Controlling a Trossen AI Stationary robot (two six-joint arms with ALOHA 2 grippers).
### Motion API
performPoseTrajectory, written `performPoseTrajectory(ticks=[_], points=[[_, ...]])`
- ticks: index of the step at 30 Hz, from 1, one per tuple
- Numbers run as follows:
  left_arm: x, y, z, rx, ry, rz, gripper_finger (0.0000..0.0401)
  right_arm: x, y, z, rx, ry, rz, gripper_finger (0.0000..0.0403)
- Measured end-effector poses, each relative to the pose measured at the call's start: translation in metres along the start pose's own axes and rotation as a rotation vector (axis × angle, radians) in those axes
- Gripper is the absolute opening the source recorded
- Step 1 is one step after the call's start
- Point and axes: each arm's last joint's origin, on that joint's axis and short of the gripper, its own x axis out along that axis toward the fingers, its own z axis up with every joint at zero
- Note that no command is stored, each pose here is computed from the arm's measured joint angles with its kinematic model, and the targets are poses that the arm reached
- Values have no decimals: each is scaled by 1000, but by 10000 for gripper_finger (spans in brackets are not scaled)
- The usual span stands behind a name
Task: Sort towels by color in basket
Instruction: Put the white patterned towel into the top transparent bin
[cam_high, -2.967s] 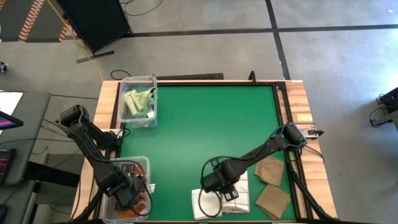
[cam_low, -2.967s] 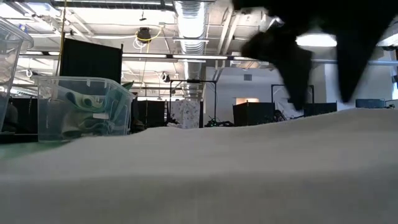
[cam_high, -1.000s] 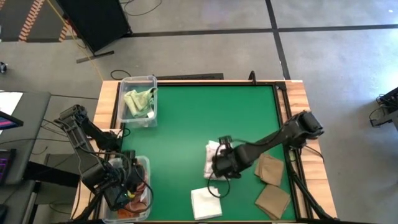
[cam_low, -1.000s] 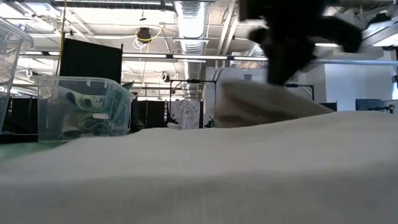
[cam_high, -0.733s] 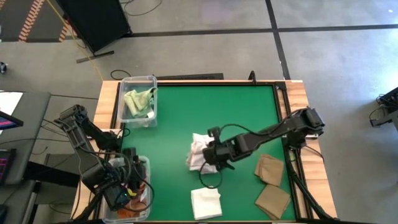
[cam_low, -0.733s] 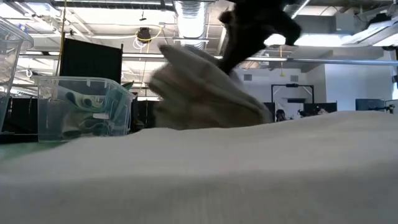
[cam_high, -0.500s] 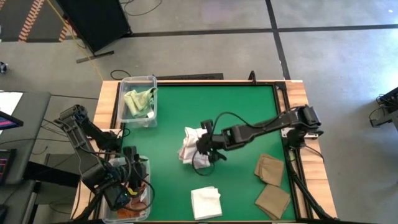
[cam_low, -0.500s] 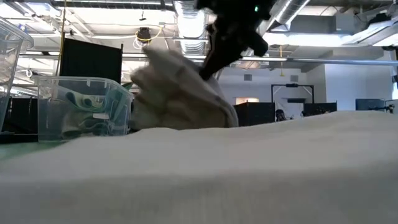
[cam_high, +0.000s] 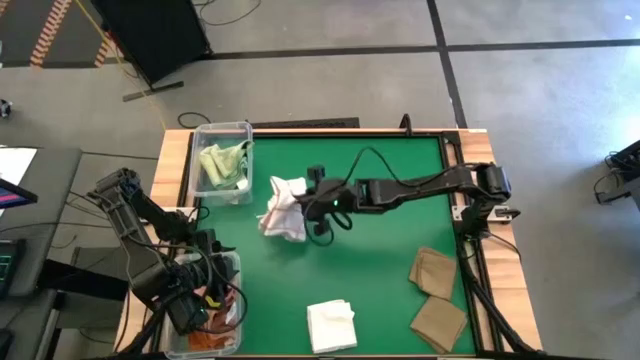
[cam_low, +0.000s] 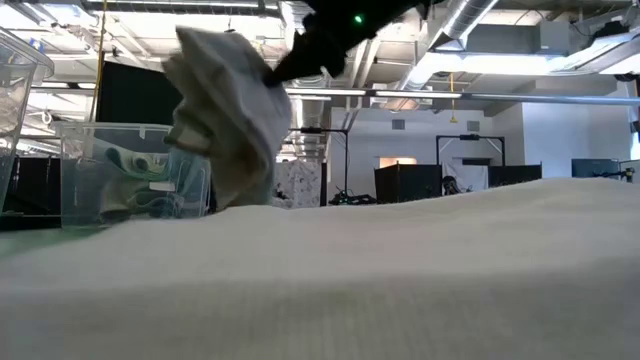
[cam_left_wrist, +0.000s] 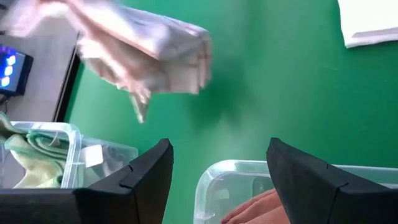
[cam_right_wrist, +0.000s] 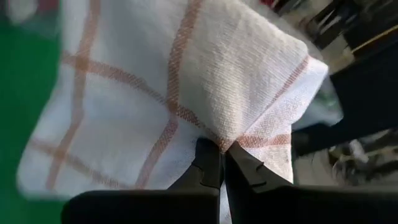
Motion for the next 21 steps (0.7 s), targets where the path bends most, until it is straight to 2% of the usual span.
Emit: performPoseTrajectory(ticks=[11, 17, 21], points=[[0, 0, 0, -4, 0, -1, 248, -8, -70, 29, 47, -317, -87, 25], [0, 0, 0, -7, -1, 0, 248, -17, -100, 42, 69, -526, -128, 25], [0, 0, 0, -8, -7, 2, 248, -7, -113, 43, 103, -624, -129, 25]])
